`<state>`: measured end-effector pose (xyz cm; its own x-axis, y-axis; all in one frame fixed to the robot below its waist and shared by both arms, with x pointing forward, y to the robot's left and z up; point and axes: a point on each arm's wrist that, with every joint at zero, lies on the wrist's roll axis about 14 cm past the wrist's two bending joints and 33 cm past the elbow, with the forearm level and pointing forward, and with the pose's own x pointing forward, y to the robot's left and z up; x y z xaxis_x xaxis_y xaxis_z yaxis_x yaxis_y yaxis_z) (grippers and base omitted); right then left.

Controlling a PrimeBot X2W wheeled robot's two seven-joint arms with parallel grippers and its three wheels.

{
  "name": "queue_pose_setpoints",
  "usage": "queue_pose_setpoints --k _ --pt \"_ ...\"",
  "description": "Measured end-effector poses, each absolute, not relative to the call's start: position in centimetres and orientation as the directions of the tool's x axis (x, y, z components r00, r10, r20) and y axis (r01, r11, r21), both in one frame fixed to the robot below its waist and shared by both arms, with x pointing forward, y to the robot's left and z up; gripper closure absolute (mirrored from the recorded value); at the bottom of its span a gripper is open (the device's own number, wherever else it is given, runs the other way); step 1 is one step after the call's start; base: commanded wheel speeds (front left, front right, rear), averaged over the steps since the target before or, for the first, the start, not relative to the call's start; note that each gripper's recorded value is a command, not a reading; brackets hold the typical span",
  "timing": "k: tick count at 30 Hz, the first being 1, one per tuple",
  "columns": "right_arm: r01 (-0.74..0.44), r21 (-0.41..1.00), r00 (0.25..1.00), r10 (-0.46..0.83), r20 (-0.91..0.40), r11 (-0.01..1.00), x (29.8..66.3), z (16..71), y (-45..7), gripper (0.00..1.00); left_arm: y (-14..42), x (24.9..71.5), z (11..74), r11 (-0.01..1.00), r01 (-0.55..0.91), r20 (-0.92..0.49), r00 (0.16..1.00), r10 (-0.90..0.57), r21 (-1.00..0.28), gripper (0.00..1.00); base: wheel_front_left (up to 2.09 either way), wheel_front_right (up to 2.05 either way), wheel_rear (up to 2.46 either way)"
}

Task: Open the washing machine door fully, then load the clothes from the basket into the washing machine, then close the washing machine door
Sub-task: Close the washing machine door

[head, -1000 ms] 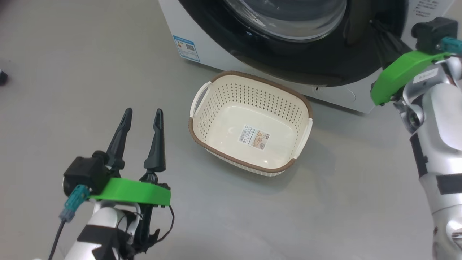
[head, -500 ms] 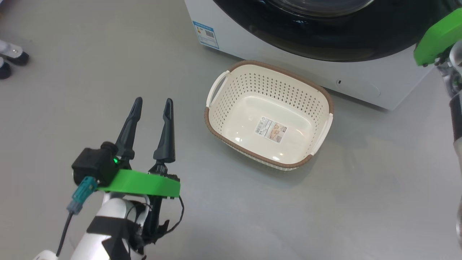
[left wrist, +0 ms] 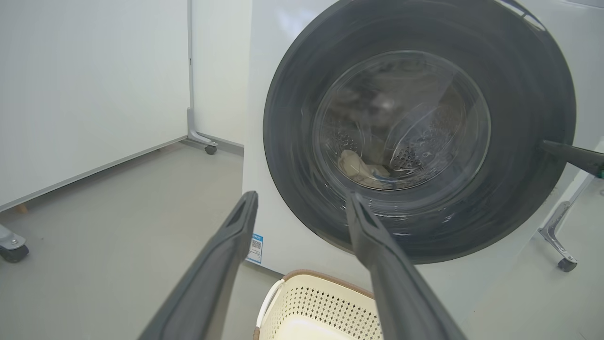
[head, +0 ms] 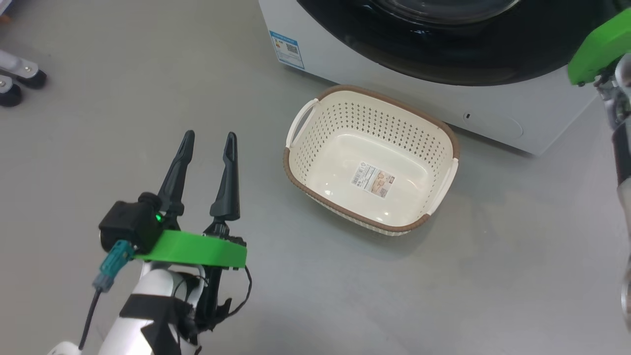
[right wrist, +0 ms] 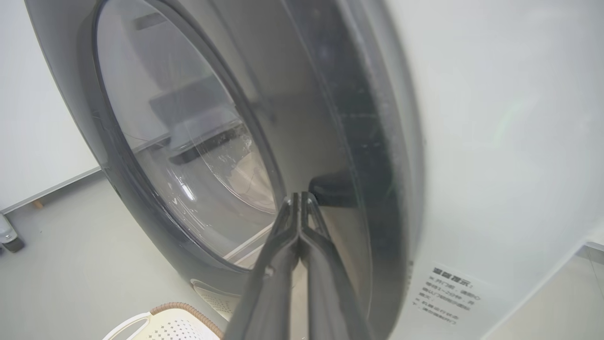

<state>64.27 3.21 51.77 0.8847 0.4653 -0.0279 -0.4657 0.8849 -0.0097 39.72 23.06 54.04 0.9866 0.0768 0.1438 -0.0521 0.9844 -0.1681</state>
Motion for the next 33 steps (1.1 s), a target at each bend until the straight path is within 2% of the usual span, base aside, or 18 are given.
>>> queue_pose_setpoints --k 11,22,23,24,25,26,33 --pt "-0.538 -0.020 0.842 0.539 0.029 0.843 61.3 53.4 5.5 1.00 22.4 40.3 54.1 0.986 -0.024 0.152 0.987 0.049 -0.167 0.00 0.00 0.00 0.00" --pt "-0.510 0.037 0.858 0.505 0.094 0.860 56.8 53.3 1.7 1.00 19.9 41.6 54.2 0.983 0.059 0.164 0.986 -0.031 -0.172 0.00 0.00 0.00 0.00" --pt "-0.502 0.042 0.862 0.496 0.102 0.864 56.3 53.3 1.2 0.71 19.7 41.7 54.2 0.983 0.068 0.164 0.986 -0.039 -0.171 0.00 0.00 0.00 0.00" --pt "-0.495 0.045 0.866 0.488 0.107 0.868 55.9 53.3 0.7 0.30 19.4 41.8 54.2 0.982 0.077 0.165 0.985 -0.048 -0.170 0.00 0.00 0.00 0.00" --pt "-0.486 0.047 0.871 0.479 0.110 0.873 55.4 53.2 0.1 0.11 19.2 41.9 54.3 0.982 0.085 0.167 0.984 -0.056 -0.170 0.00 0.00 0.00 0.00" --pt "-0.475 0.054 0.877 0.468 0.113 0.878 54.9 53.1 -0.5 0.00 18.9 42.0 54.3 0.981 0.094 0.168 0.984 -0.066 -0.169 0.00 0.00 0.00 0.00" --pt "-0.401 0.073 0.912 0.390 0.128 0.913 51.6 52.6 -4.6 0.00 17.5 42.4 54.0 0.978 0.150 0.154 0.980 -0.127 -0.146 0.00 0.00 0.00 0.00"
